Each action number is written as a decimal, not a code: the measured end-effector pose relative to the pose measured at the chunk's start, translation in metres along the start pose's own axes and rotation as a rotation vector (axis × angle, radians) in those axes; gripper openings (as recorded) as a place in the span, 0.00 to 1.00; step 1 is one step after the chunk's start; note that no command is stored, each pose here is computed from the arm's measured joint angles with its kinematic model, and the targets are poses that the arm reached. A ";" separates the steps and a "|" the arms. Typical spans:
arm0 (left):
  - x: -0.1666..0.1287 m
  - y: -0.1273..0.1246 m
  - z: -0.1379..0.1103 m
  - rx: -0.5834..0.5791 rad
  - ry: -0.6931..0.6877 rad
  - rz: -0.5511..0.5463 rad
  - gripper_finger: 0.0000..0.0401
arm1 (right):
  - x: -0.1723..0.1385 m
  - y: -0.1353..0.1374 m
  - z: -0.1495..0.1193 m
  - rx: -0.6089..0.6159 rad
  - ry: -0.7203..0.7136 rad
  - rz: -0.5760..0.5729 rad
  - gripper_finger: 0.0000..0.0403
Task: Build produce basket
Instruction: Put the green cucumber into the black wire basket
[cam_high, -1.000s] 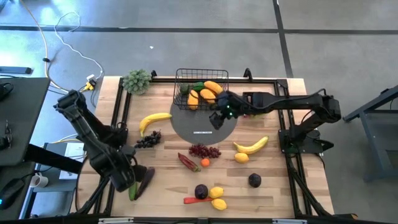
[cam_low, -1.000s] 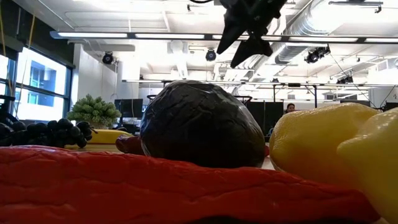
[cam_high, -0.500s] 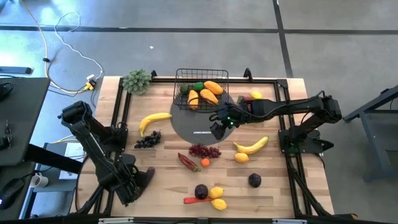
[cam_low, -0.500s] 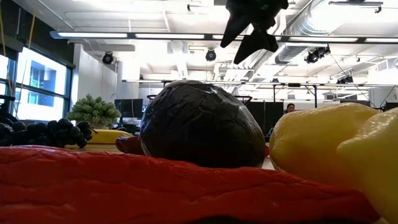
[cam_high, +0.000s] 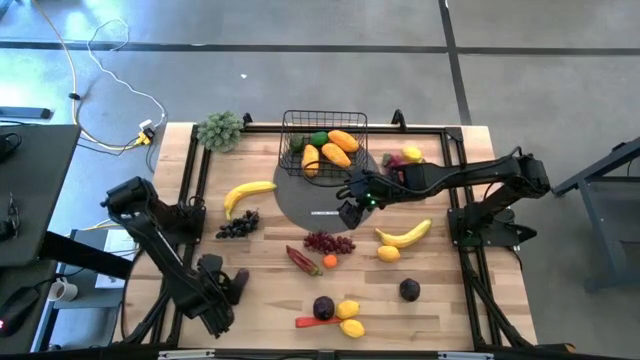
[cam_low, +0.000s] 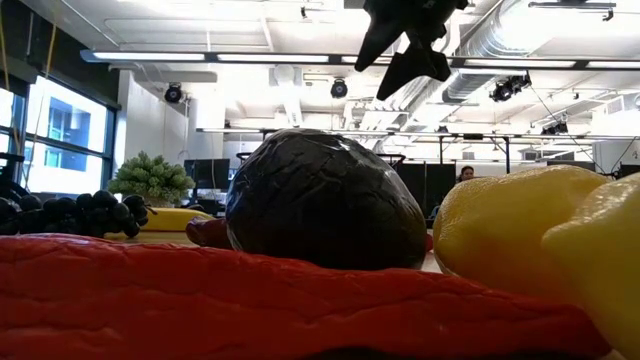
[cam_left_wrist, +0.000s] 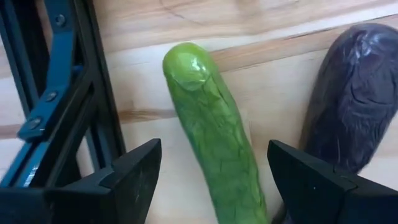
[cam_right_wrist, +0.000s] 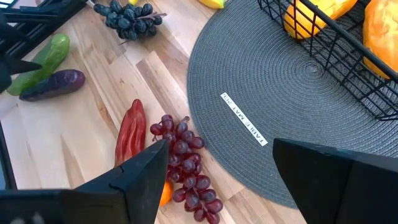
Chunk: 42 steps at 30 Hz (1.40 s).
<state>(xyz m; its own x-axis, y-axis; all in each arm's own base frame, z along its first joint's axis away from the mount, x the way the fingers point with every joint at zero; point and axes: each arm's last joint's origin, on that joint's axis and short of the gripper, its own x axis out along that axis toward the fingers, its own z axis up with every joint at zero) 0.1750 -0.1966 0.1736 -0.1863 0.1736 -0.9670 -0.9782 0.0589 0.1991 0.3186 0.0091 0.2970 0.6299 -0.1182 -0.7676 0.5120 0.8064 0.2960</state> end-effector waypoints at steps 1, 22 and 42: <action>0.002 -0.002 0.000 -0.003 -0.001 0.005 0.71 | 0.000 0.000 0.000 0.000 0.000 0.000 0.67; 0.031 -0.024 -0.001 -0.068 -0.020 0.138 0.70 | 0.000 0.001 -0.001 -0.005 0.005 0.002 0.67; 0.032 -0.018 0.005 -0.059 -0.108 0.207 0.30 | 0.000 0.001 -0.002 -0.007 0.017 0.005 0.67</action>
<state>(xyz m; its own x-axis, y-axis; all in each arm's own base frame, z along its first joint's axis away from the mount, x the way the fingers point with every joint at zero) 0.1866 -0.1869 0.1399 -0.3754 0.2803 -0.8835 -0.9245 -0.0454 0.3784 0.3177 0.0111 0.2963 0.6222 -0.1045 -0.7759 0.5051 0.8107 0.2959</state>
